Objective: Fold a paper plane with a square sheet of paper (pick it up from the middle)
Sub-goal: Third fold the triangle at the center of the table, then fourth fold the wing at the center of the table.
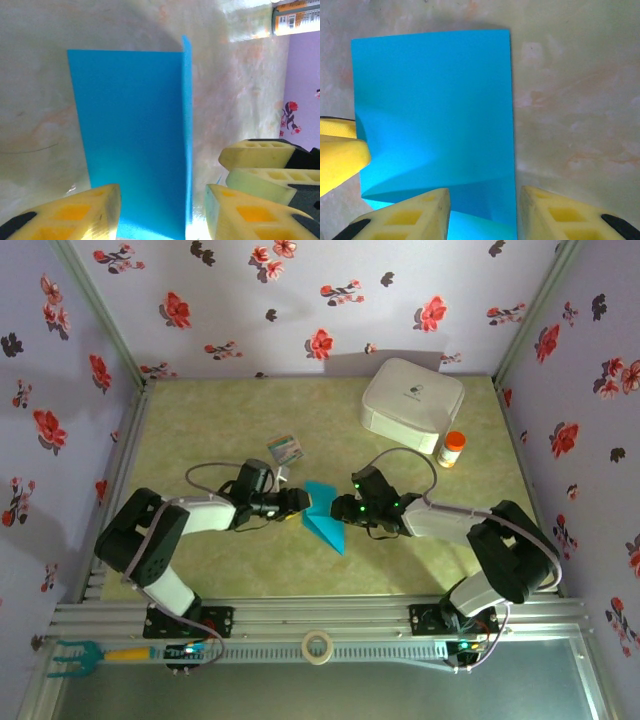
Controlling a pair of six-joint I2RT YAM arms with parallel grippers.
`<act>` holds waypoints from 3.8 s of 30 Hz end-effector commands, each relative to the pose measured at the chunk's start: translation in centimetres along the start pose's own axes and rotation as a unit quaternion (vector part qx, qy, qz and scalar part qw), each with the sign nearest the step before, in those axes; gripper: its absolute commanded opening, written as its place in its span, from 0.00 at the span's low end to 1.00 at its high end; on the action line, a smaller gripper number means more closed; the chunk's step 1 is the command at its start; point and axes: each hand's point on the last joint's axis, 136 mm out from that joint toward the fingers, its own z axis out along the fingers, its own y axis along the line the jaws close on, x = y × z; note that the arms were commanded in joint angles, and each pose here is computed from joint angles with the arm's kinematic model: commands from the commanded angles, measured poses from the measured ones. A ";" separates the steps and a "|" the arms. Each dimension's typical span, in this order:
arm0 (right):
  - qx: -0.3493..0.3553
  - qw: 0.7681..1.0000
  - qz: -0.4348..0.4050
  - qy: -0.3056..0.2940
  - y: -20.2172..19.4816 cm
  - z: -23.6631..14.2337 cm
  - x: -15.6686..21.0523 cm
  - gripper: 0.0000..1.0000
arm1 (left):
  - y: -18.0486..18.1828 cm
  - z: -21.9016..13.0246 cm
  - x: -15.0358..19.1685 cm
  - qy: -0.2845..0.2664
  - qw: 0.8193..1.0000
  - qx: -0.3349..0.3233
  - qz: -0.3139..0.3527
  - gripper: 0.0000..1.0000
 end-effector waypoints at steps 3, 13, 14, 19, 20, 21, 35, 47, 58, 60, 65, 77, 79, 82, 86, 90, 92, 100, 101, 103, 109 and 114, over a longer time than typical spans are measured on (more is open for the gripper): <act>0.004 1.000 -0.004 -0.014 -0.1 -0.8 -0.5 0.42 | -1.8 0.6 -0.8 0.010 0.999 0.046 -0.006 0.41; 0.000 1.000 -0.010 -0.028 0.0 -1.7 -0.7 0.42 | -2.2 1.6 -1.2 0.019 0.997 0.066 -0.019 0.23; 0.001 0.999 -0.011 -0.031 -0.1 -1.8 -0.8 0.42 | -2.2 1.6 -1.1 0.019 0.997 0.066 -0.019 0.20; -0.001 0.998 -0.016 -0.053 -0.2 -2.8 -1.1 0.43 | -1.7 1.5 -1.4 -0.002 0.997 0.063 -0.034 0.04; -0.003 0.998 -0.018 -0.060 -0.1 -3.0 -1.2 0.43 | -1.7 1.4 -1.6 -0.009 0.997 0.062 -0.037 0.01; -0.004 0.998 -0.019 -0.066 -0.2 -3.3 -1.3 0.43 | -1.8 1.3 -1.7 -0.016 0.997 0.061 -0.039 0.00; 0.026 0.984 -0.074 -0.158 -1.3 -6.5 -3.3 0.44 | -1.7 0.4 -1.4 -0.081 0.996 0.017 -0.028 0.03; 0.021 0.979 -0.112 -0.171 -0.7 -6.3 -2.8 0.45 | -2.9 1.4 -1.2 -0.043 0.998 0.035 -0.013 0.18; 0.041 0.970 -0.164 -0.173 -0.3 -6.2 -1.9 0.44 | -2.7 1.2 -1.4 -0.039 0.998 0.037 -0.017 0.19; 0.048 0.968 -0.175 -0.174 -0.3 -6.2 -1.7 0.44 | -2.5 1.2 -1.4 -0.036 0.999 0.036 -0.018 0.19; 0.054 0.964 -0.193 -0.174 -0.1 -6.3 -1.6 0.44 | -2.5 1.2 -1.4 -0.034 0.998 0.039 -0.020 0.17; 0.074 0.949 -0.255 -0.169 -0.2 -6.6 -0.6 0.45 | -2.5 1.1 -1.4 -0.028 0.999 0.042 -0.020 0.19; 0.071 0.946 -0.272 -0.164 -0.1 -6.5 -0.3 0.44 | -2.5 1.1 -1.4 -0.025 0.999 0.044 -0.020 0.18; 0.073 0.941 -0.288 -0.162 0.0 -6.3 0.2 0.44 | -2.5 1.1 -1.4 -0.025 0.999 0.044 -0.019 0.15; 0.080 0.932 -0.315 -0.159 0.2 -6.0 0.7 0.44 | -2.3 1.1 -1.4 -0.024 0.999 0.044 -0.020 0.11; 0.081 0.914 -0.366 -0.152 1.1 -5.6 1.8 0.45 | -2.4 1.0 -1.5 -0.025 0.998 0.045 -0.020 0.14; 0.080 0.905 -0.391 -0.146 1.5 -5.4 2.4 0.45 | -2.3 1.1 -1.5 -0.024 0.999 0.045 -0.020 0.15; 0.108 0.867 -0.464 -0.143 1.8 -4.8 3.5 0.45 | -2.3 1.0 -1.4 -0.024 0.999 0.044 -0.022 0.18; 0.109 0.864 -0.471 -0.144 2.0 -4.8 3.7 0.45 | -2.3 1.0 -1.4 -0.023 0.999 0.044 -0.022 0.19; 0.105 0.858 -0.483 -0.142 2.3 -4.5 4.2 0.45 | -2.2 1.0 -1.3 -0.023 0.999 0.043 -0.024 0.19; 0.103 0.846 -0.506 -0.136 2.9 -3.4 5.1 0.46 | -2.3 0.9 -1.4 -0.022 0.998 0.044 -0.023 0.19; 0.111 0.838 -0.516 -0.138 3.2 -2.0 5.1 0.46 | -2.3 0.9 -1.4 -0.021 0.998 0.045 -0.024 0.19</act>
